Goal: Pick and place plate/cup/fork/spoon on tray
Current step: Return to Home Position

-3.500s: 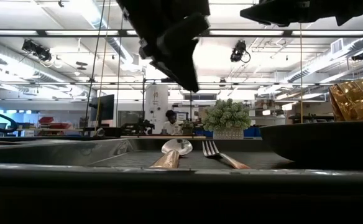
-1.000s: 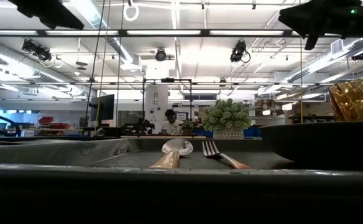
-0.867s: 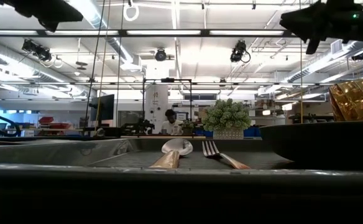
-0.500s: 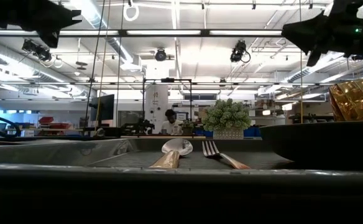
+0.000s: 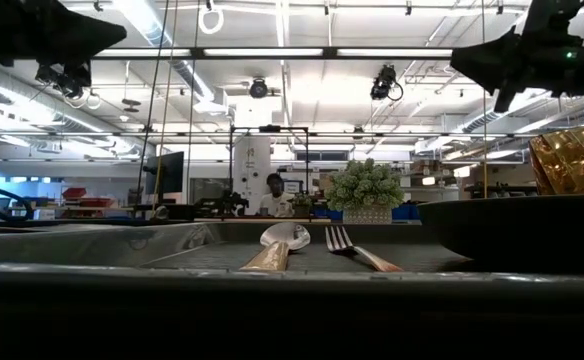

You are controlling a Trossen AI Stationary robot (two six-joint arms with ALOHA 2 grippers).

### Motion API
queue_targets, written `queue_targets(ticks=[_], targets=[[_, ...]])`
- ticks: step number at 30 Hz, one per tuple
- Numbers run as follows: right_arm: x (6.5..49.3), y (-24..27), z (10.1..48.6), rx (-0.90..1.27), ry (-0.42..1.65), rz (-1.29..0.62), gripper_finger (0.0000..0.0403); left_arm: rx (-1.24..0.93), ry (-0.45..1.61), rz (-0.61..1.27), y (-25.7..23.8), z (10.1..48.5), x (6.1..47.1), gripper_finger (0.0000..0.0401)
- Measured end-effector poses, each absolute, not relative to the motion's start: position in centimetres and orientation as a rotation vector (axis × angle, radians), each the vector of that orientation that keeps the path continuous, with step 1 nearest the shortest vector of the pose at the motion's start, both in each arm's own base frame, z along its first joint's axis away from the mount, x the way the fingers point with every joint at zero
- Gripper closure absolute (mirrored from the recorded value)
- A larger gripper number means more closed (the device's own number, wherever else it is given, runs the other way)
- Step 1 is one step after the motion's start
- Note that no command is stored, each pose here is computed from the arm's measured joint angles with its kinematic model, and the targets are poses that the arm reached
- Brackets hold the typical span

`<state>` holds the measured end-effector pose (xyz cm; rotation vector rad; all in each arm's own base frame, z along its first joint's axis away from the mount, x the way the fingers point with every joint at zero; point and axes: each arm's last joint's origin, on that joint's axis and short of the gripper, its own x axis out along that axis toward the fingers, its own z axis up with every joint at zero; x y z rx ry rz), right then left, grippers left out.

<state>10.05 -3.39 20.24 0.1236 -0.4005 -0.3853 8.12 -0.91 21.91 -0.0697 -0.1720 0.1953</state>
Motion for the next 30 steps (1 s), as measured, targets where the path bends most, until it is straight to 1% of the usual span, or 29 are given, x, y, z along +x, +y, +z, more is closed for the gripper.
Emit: queue_targets(ticks=[8,12,15,20,24,30], targets=[[10.1,-3.5,19.9,0.169,-0.378,-0.388,0.0309,-0.018,-0.204,0.118,-1.0,19.8,9.0,0.0395],[10.1,-3.6,19.9,0.218,-0.388,-0.437,0.0309,-0.022,-0.238,0.066,-1.0,19.0,9.3,0.0395],[10.1,-3.7,19.9,0.261,-0.399,-0.454,0.0309,-0.042,-0.264,0.019,-1.0,19.1,9.3,0.0394],[10.1,-3.7,19.9,0.264,-0.399,-0.451,0.0309,-0.063,-0.26,-0.041,-1.1,19.1,9.3,0.0394],[10.1,-3.7,19.9,0.264,-0.4,-0.451,0.0309,-0.158,-0.239,-0.058,-1.2,18.9,9.4,0.0393],[10.1,-3.7,19.9,0.264,-0.401,-0.451,0.0309,-0.256,-0.101,-0.056,-1.2,17.6,9.6,0.0393]])
